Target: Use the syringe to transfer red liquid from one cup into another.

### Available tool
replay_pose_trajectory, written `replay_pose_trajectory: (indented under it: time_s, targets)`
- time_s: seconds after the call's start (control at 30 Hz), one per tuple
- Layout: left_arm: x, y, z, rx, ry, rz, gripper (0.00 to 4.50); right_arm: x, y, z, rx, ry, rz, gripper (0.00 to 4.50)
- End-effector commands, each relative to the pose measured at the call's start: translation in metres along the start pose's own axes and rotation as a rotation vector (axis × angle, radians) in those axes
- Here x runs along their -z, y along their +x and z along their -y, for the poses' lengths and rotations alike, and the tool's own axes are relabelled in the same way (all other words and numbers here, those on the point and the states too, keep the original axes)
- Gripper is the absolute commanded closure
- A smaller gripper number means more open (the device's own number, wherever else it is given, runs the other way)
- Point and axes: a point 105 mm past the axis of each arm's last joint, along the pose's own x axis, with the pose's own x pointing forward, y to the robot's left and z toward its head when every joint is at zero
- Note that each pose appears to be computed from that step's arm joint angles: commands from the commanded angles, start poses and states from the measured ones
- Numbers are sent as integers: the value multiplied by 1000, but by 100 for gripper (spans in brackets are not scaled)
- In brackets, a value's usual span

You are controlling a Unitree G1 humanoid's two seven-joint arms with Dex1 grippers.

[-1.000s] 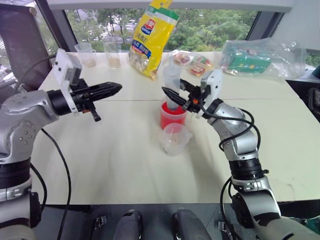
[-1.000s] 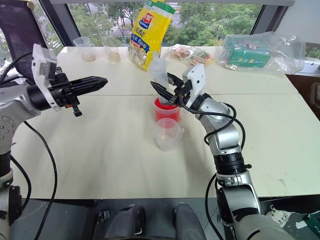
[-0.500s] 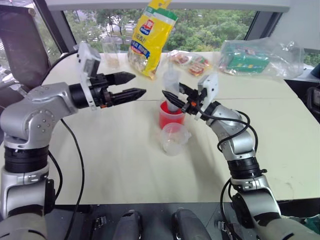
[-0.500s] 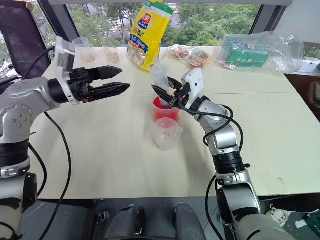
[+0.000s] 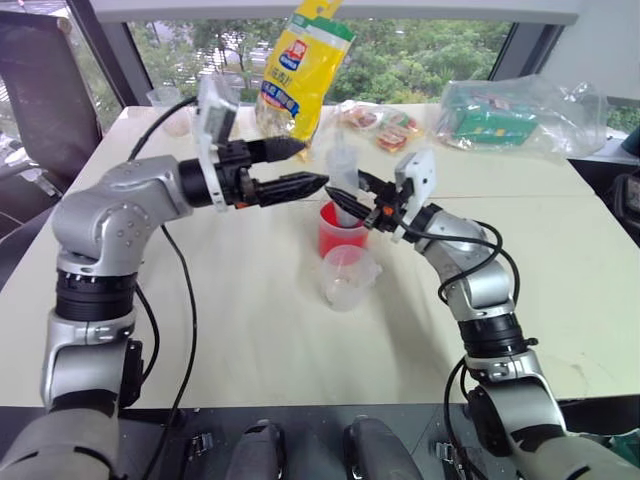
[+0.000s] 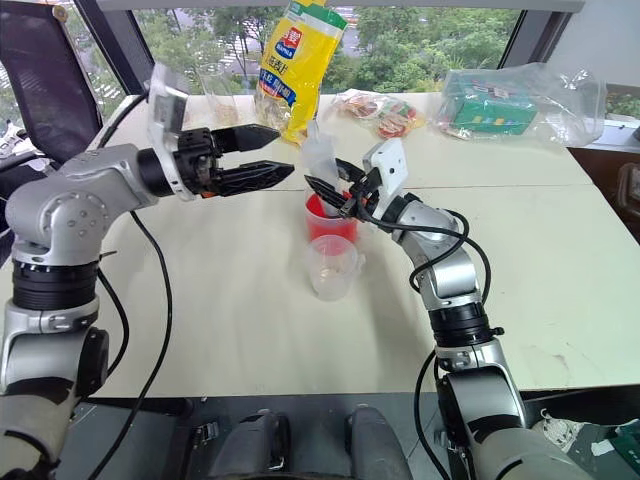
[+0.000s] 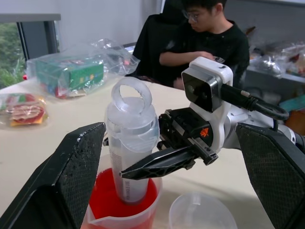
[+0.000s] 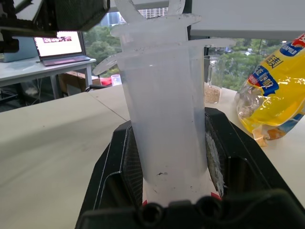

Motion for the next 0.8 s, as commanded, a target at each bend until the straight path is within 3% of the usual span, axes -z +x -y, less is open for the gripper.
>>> replay_pose_trajectory:
  time_s: [0.03, 0.37, 0.8]
  targets:
    - [-15, 5, 3, 29, 48, 33, 3, -14, 3, -2, -18, -27, 38, 309]
    - [-15, 13, 11, 133, 34, 17, 3, -13, 3, -6, -38, -22, 28, 309]
    - [-4, 25, -4, 124, 43, 4, 3, -17, 4, -10, -56, -23, 34, 309]
